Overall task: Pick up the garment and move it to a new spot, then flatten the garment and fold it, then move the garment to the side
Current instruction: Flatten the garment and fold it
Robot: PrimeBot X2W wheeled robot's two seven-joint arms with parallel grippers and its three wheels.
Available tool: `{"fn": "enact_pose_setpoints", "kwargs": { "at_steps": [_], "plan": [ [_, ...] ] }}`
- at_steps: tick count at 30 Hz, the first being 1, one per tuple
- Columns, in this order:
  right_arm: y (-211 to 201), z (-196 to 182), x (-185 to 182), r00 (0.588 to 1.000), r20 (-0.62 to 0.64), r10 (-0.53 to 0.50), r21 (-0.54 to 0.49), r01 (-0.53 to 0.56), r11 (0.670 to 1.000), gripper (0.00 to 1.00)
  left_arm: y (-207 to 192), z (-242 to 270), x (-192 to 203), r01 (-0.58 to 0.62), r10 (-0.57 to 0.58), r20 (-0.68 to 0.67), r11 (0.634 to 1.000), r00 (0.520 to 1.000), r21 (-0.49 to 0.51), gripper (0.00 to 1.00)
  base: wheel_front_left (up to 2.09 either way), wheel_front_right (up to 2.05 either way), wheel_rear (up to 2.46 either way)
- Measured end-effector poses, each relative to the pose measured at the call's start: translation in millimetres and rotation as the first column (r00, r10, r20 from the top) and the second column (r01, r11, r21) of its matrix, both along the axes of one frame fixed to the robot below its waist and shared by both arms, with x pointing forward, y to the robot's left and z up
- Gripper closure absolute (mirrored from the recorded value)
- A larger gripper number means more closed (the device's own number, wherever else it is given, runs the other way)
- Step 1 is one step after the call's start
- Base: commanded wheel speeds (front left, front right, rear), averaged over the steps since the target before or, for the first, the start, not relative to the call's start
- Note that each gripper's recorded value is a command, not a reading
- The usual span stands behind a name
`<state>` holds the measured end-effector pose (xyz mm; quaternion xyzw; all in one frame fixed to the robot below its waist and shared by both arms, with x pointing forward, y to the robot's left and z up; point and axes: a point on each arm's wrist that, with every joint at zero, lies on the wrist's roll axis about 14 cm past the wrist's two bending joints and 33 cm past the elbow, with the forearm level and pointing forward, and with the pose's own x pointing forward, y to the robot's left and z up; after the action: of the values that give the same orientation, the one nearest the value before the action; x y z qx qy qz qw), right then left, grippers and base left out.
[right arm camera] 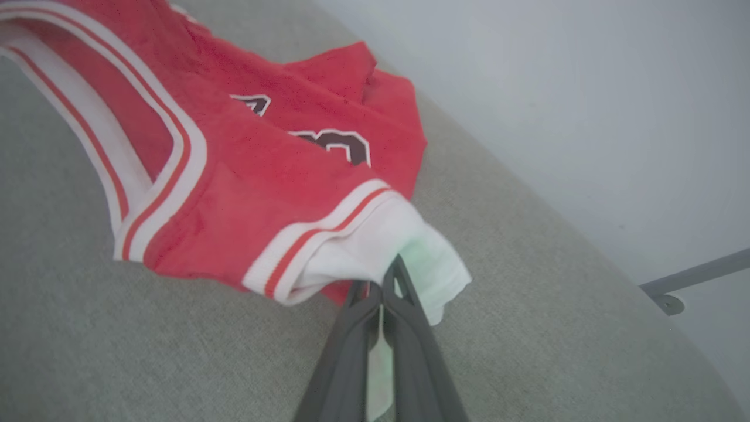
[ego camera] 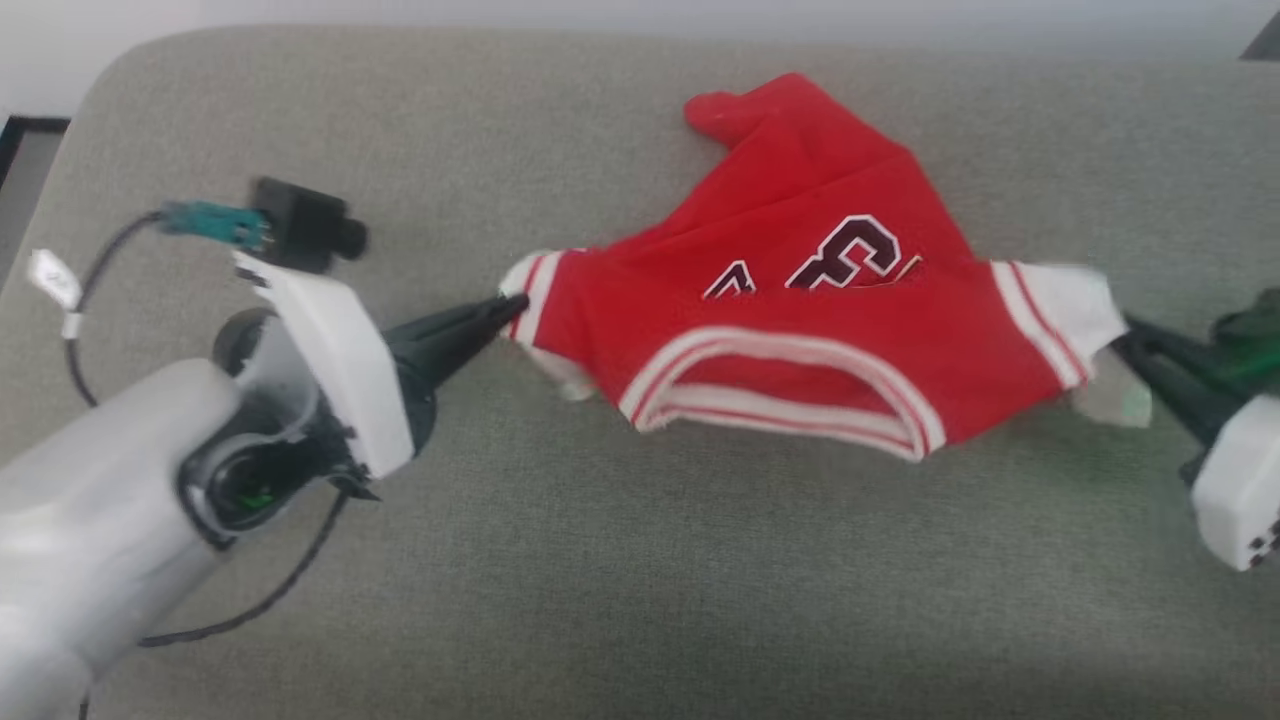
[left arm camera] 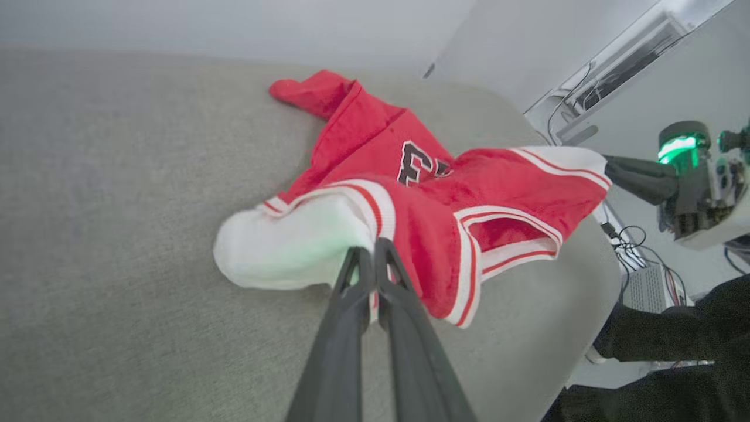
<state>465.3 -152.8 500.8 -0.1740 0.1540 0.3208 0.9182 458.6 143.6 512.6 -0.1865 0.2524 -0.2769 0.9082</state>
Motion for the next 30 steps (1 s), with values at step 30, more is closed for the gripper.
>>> {"fn": "enact_pose_setpoints", "kwargs": {
  "at_steps": [30],
  "plan": [
    [-6.1,247.1,227.5,0.752,0.446,-0.486,0.603,0.149,0.784,1.00,66.4,257.3,234.2,-0.395,0.565,0.616,0.825,0.549,-0.405,1.00,0.00,0.00,0.00]
  ]
}}
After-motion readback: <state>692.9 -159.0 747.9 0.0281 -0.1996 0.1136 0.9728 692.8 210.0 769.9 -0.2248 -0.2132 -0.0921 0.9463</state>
